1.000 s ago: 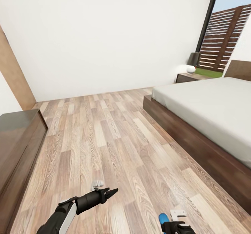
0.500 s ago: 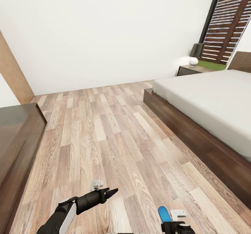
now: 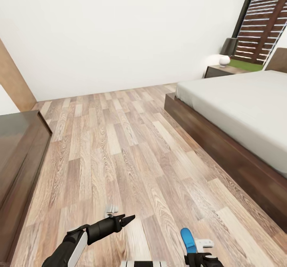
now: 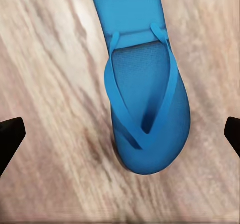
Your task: In the bedroom, move the book from the bed onto either nightstand, and place the two sandals side by side next to the bed.
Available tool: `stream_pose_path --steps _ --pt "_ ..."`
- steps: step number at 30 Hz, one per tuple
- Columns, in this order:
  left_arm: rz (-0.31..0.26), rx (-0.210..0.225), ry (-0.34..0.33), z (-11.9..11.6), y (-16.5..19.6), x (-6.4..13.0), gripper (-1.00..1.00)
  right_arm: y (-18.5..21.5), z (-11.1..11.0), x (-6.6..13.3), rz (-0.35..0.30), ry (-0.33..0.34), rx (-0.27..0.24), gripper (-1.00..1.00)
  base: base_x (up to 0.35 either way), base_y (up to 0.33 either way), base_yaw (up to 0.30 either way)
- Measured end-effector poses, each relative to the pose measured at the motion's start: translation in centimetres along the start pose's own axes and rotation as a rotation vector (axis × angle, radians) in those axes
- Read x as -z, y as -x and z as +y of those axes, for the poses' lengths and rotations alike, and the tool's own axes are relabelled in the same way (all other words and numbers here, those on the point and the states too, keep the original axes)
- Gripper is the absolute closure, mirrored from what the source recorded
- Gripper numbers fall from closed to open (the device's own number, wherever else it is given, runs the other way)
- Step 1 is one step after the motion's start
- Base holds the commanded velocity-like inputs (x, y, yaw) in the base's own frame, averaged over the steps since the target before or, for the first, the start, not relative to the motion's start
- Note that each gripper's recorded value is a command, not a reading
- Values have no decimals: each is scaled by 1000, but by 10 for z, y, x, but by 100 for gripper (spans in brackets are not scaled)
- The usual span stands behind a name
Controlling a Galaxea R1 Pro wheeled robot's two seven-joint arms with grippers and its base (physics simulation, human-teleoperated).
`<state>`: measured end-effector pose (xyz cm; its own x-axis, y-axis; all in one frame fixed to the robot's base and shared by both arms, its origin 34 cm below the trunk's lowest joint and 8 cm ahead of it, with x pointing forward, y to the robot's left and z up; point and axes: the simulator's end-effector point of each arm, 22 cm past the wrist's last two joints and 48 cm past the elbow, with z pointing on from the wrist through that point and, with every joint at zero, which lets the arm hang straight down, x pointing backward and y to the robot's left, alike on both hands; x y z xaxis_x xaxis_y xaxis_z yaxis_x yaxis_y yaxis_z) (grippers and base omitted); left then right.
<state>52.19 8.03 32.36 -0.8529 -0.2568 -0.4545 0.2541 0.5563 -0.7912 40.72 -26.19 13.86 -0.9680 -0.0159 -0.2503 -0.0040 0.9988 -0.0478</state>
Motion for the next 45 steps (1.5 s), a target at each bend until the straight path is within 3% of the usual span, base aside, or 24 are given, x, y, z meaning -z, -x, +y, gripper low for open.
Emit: stream_pose_path --steps 20,31,45 --pt "47 64 21 25 -31 -8 -100 -28 0 -19 64 -1 4 -100 0 0 0" --pt "71 100 29 38 -48 -12 -100 46 2 -19 -89 0 -1 -100 0 0 0" --pt "81 115 35 44 -55 -13 -100 53 1 -22 -103 -2 -4 -100 0 0 0"
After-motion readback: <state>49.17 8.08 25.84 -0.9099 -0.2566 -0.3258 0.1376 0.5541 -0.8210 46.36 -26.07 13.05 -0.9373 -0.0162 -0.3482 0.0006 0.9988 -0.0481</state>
